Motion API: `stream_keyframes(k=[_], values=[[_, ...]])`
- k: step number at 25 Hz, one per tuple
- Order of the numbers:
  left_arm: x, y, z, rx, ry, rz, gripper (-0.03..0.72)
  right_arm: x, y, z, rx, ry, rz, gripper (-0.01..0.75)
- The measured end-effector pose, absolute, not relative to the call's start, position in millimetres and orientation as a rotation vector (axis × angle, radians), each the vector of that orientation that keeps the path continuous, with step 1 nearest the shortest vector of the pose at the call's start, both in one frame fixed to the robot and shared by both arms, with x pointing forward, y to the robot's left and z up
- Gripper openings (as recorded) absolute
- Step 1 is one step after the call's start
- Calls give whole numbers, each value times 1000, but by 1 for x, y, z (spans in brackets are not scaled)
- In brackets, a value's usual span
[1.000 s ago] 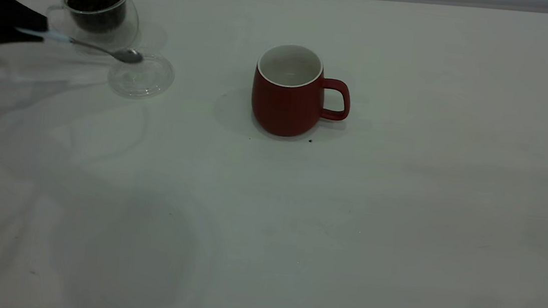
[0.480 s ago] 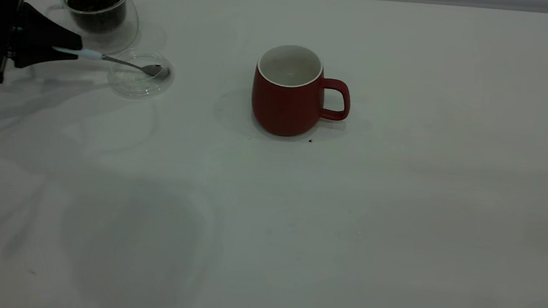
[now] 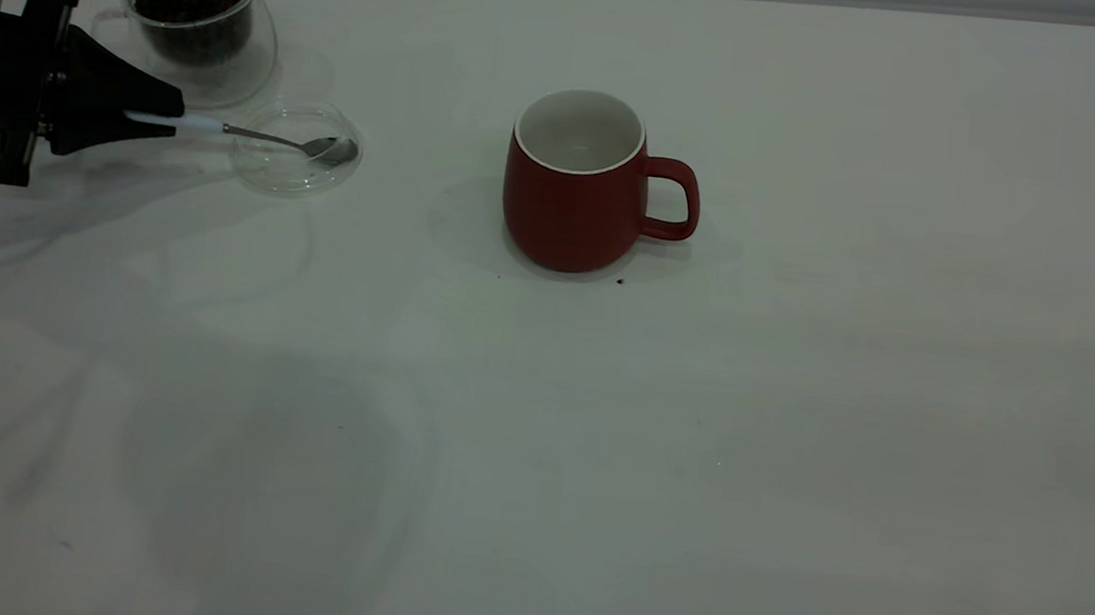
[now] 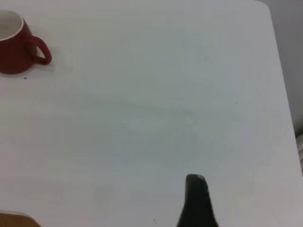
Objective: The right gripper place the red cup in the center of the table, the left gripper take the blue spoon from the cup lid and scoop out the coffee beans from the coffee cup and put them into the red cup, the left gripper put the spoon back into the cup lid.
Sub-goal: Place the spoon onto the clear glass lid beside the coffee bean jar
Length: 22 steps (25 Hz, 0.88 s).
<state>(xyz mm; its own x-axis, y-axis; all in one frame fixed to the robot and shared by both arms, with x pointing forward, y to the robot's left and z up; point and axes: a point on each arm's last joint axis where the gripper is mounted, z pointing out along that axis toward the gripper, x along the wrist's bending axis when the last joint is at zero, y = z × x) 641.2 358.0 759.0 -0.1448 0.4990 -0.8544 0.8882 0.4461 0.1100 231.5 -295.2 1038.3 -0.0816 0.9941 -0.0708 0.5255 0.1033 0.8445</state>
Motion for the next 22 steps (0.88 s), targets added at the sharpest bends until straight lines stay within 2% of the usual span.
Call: stream_keyframes(k=[3,9,12,15,22], values=[[641,358,758,1189,1799,-538,223,232,-295,1038,1502,1696,866,590],[641,356,758,1193,1797,-540,456,232,-295,1038,1502,1696,866,590],[641,356,758,1197,1796,-542,546,232,-295,1038,1502,1696,866,590],[640,356,758,1210,1795,-546,589,232,-295,1038,1502,1696,866,590],[636,359,764,1331,1848,-542,592,232,-295,1038,1502,1696,866,590]])
